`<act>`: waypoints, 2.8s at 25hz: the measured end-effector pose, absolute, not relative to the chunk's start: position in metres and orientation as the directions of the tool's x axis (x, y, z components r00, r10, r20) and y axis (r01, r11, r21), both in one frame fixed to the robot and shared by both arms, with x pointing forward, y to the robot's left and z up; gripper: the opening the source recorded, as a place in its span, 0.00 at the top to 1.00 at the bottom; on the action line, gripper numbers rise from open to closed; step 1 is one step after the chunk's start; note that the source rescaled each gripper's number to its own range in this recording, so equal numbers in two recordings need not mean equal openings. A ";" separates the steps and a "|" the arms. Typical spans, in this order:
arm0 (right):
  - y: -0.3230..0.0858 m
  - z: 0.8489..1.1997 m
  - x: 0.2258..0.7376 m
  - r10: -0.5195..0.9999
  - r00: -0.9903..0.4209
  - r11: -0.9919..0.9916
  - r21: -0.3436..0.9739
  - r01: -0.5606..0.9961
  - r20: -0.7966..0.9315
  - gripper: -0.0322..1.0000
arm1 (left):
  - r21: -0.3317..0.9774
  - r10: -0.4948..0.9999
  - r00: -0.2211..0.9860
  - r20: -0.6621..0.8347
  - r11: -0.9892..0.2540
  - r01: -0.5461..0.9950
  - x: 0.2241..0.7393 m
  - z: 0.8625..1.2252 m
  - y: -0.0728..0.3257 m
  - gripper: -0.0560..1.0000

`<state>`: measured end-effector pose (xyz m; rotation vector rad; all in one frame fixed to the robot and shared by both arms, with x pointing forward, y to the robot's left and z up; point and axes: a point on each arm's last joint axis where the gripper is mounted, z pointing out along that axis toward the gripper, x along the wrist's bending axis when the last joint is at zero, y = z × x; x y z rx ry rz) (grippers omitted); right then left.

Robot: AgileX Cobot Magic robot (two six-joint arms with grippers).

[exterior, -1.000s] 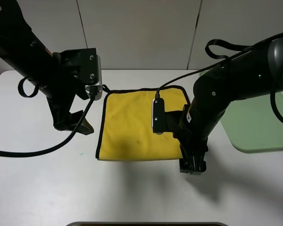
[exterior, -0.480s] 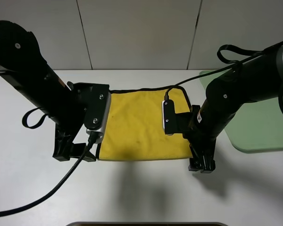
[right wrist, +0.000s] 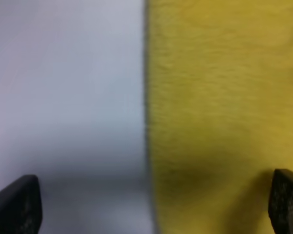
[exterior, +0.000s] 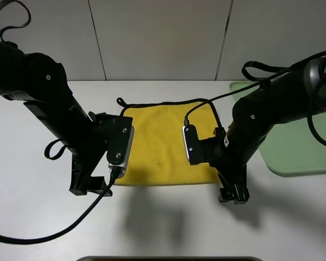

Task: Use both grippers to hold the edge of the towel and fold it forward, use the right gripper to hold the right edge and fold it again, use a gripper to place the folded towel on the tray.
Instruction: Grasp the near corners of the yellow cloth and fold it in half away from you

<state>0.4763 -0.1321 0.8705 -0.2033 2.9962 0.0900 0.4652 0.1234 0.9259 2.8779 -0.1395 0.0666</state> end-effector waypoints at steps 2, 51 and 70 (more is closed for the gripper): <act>-0.132 0.867 0.476 -0.135 -0.983 0.989 0.043 -0.141 -0.127 0.00 | 0.252 -0.090 0.994 0.061 -0.962 -0.102 0.466 0.923 0.123 0.11; -0.130 0.864 0.476 -0.136 -0.985 0.988 0.057 -0.143 -0.106 0.00 | 0.268 -0.006 0.999 0.049 -0.963 -0.019 0.486 0.862 0.108 0.40; -0.126 0.863 0.477 -0.032 -0.993 0.993 0.109 -0.045 -0.115 0.74 | 0.270 0.003 0.999 0.050 -0.963 -0.011 0.487 0.862 0.108 0.93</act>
